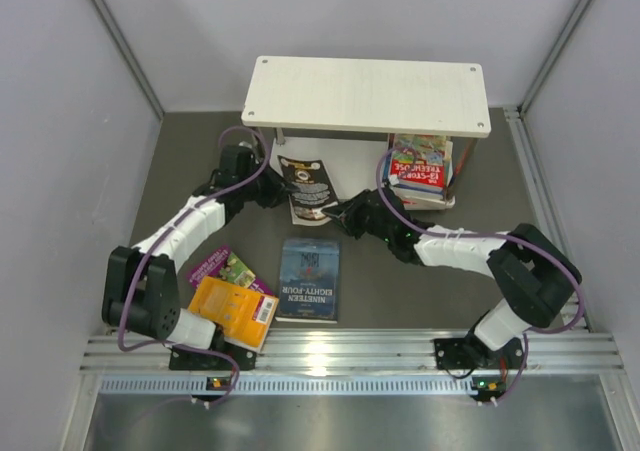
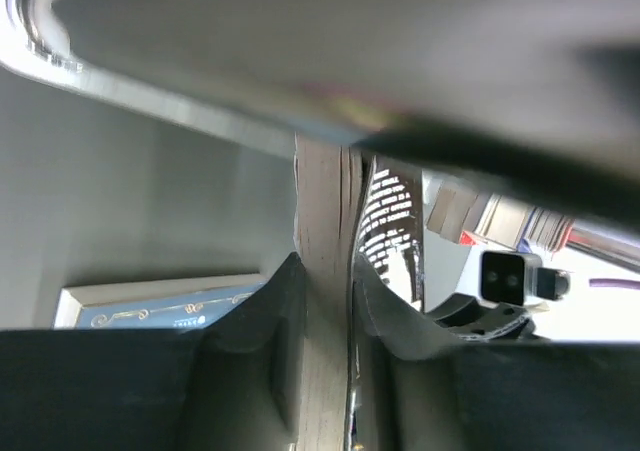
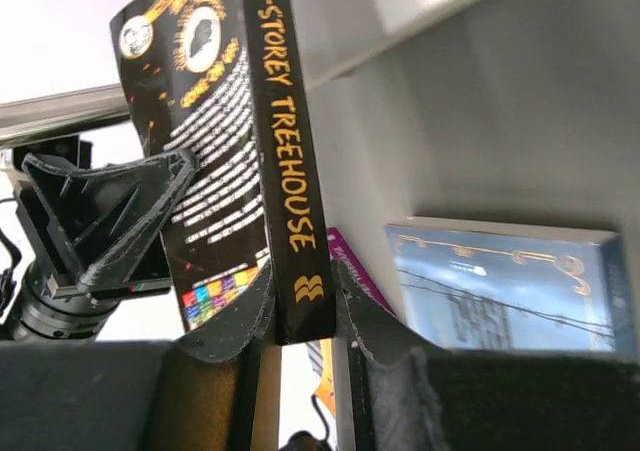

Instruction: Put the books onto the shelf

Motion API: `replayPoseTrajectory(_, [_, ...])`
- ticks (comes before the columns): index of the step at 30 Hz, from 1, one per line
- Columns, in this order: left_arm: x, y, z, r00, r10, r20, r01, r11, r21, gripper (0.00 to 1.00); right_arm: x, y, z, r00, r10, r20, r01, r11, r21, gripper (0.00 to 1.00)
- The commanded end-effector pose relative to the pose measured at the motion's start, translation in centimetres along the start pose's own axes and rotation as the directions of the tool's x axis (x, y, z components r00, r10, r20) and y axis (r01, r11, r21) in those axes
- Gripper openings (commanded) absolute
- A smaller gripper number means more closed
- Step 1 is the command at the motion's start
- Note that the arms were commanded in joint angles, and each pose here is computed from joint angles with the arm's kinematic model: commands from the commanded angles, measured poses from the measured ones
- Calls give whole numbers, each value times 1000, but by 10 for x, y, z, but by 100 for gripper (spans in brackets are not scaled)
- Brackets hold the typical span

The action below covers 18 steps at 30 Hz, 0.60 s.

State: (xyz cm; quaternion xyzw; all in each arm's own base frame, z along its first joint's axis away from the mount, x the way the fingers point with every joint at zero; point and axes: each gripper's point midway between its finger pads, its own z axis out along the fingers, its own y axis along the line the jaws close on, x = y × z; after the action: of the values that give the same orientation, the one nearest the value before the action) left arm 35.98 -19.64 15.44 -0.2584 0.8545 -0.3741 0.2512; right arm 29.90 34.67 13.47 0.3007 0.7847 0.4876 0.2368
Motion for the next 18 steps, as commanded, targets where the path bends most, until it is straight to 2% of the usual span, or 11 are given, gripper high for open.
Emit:
replayPoseTrajectory(1, [19,-49,-27,989,121,-82,-108,983,150,35,-2,55,-1,998,-56,29,59,990,-126,0])
replayPoseTrajectory(2, [17,-53,-34,988,135,-69,-123,981,151,45,-4,61,-1,998,-54,36,59,990,-131,0])
replayPoseTrajectory(3, [17,-46,-37,989,133,-66,-125,986,112,85,-6,64,-3,997,-53,48,59,990,-131,0])
replayPoseTrajectory(4, [16,-46,-41,987,153,-54,-147,984,103,99,-8,65,-3,997,-54,53,60,990,-126,0])
replayPoseTrajectory(11, [11,-41,-89,984,166,58,-169,985,44,99,-26,95,-3,987,-63,148,76,994,-83,0])
replayPoseTrajectory(18, [19,-28,-142,980,149,131,-148,989,-20,99,-36,97,30,974,-22,224,30,999,-34,0])
